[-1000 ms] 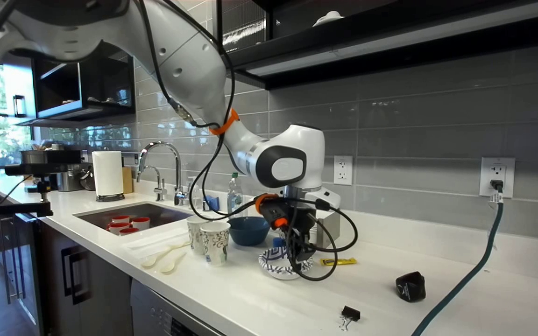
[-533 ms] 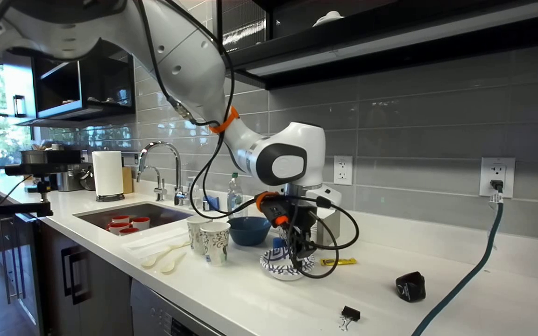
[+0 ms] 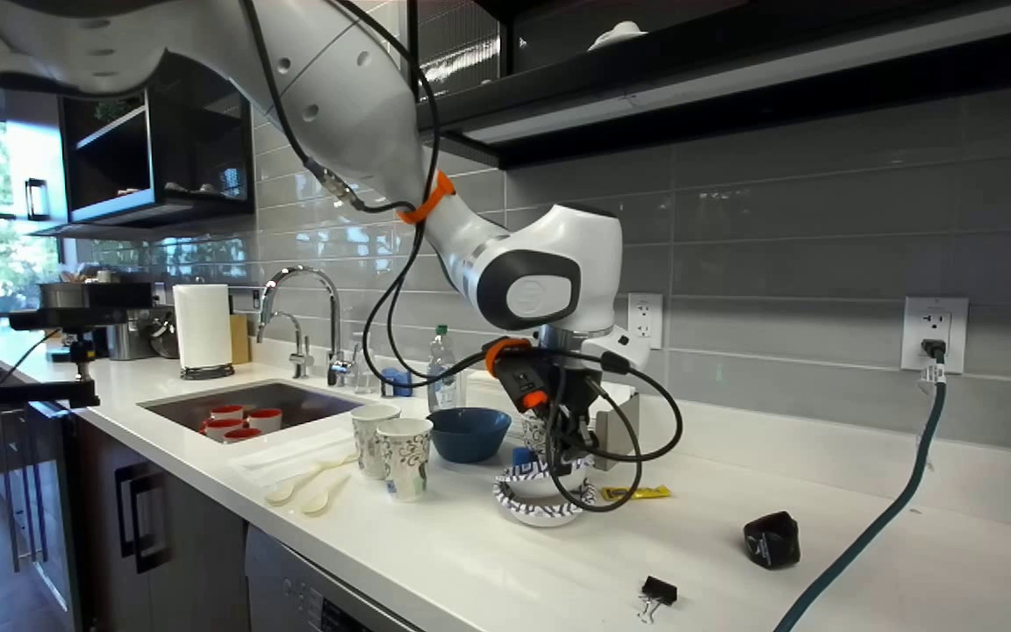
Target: Unpack the white and brown bowls, put the one on top to the right and the second to the left on the kitchen countertop
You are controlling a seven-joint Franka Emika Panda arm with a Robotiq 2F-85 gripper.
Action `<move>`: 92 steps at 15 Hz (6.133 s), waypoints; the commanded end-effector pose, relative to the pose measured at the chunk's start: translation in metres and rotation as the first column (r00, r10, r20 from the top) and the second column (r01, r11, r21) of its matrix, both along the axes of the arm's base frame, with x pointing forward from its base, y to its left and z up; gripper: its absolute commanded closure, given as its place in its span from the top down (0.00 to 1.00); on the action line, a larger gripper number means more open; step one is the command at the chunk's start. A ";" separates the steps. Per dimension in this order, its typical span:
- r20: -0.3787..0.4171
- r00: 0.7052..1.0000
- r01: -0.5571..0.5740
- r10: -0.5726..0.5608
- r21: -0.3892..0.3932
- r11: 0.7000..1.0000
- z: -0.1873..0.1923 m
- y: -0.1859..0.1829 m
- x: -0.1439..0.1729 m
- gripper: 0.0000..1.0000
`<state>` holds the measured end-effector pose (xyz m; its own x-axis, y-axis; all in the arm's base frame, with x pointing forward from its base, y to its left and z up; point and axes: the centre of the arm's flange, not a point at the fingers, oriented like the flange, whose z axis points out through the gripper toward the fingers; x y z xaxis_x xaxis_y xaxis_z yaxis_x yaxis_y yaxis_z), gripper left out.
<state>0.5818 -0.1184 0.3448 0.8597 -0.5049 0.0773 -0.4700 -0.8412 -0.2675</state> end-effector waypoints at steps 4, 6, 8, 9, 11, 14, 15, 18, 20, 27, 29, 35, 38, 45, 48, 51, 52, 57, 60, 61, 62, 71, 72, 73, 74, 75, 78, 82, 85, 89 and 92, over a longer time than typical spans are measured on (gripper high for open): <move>0.169 0.985 -0.009 -0.022 0.183 0.983 0.024 -0.029 -0.029 0.01; 0.208 0.977 -0.007 -0.038 0.209 0.978 0.028 -0.042 -0.043 0.01; 0.240 0.969 0.006 -0.063 0.229 0.973 0.030 -0.058 -0.059 0.01; 0.247 0.966 0.019 -0.078 0.234 0.972 0.029 -0.067 -0.070 0.01; 0.248 0.963 0.043 -0.104 0.239 0.970 0.026 -0.083 -0.091 0.01; 0.235 0.965 0.058 -0.118 0.250 0.967 0.015 -0.106 -0.126 0.01; 0.226 0.966 0.068 -0.127 0.250 0.966 0.010 -0.113 -0.140 0.01; 0.227 0.959 0.104 -0.169 0.272 0.957 -0.001 -0.132 -0.173 0.01; 0.230 0.948 0.146 -0.218 0.293 0.945 -0.007 -0.142 -0.191 0.01; 0.170 0.938 0.236 -0.302 0.326 0.916 -0.037 -0.149 -0.198 0.01; 0.157 0.940 0.239 -0.303 0.329 0.913 -0.043 -0.147 -0.196 0.01; 0.115 0.948 0.249 -0.297 0.318 0.915 -0.055 -0.146 -0.193 0.31; 0.135 0.948 0.245 -0.290 0.274 0.930 -0.041 -0.139 -0.194 0.46; 0.193 0.959 0.213 -0.206 -0.012 0.977 0.024 -0.102 -0.176 0.95; 0.150 0.984 0.113 -0.096 -0.107 0.988 0.035 -0.066 -0.148 1.00; 0.098 0.995 0.002 0.014 -0.166 0.986 0.033 -0.035 -0.122 1.00; 0.086 0.995 -0.034 0.050 -0.177 0.984 0.033 -0.026 -0.115 1.00; 0.042 0.987 -0.146 0.157 -0.193 0.970 0.032 0.008 -0.078 1.00; 0.025 0.986 -0.161 0.167 -0.157 0.974 0.024 0.019 -0.055 1.00; 0.015 0.984 -0.173 0.178 -0.154 0.973 0.019 0.022 -0.048 1.00; 0.004 0.982 -0.186 0.190 -0.169 0.968 0.012 0.021 -0.040 1.00; 0.010 0.984 -0.173 0.176 -0.135 0.976 -0.003 0.027 -0.045 1.00; 0.010 0.987 -0.160 0.163 -0.132 0.978 -0.008 0.029 -0.041 1.00; 0.010 0.987 -0.157 0.159 -0.127 0.979 -0.011 0.031 -0.039 1.00; 0.008 0.987 -0.157 0.159 -0.128 0.979 -0.014 0.033 -0.036 1.00; 0.004 0.988 -0.154 0.156 -0.131 0.979 -0.017 0.035 -0.034 1.00; -0.008 0.990 -0.144 0.144 -0.127 0.981 -0.022 0.039 -0.027 1.00; -0.018 0.991 -0.133 0.131 -0.124 0.983 -0.029 0.041 -0.015 1.00; -0.034 0.992 -0.127 0.123 -0.130 0.983 -0.037 0.039 -0.009 0.66; -0.038 0.993 -0.117 0.113 -0.130 0.985 -0.042 0.039 -0.004 0.46; -0.038 0.994 -0.107 0.103 -0.132 0.985 -0.042 0.038 -0.003 0.16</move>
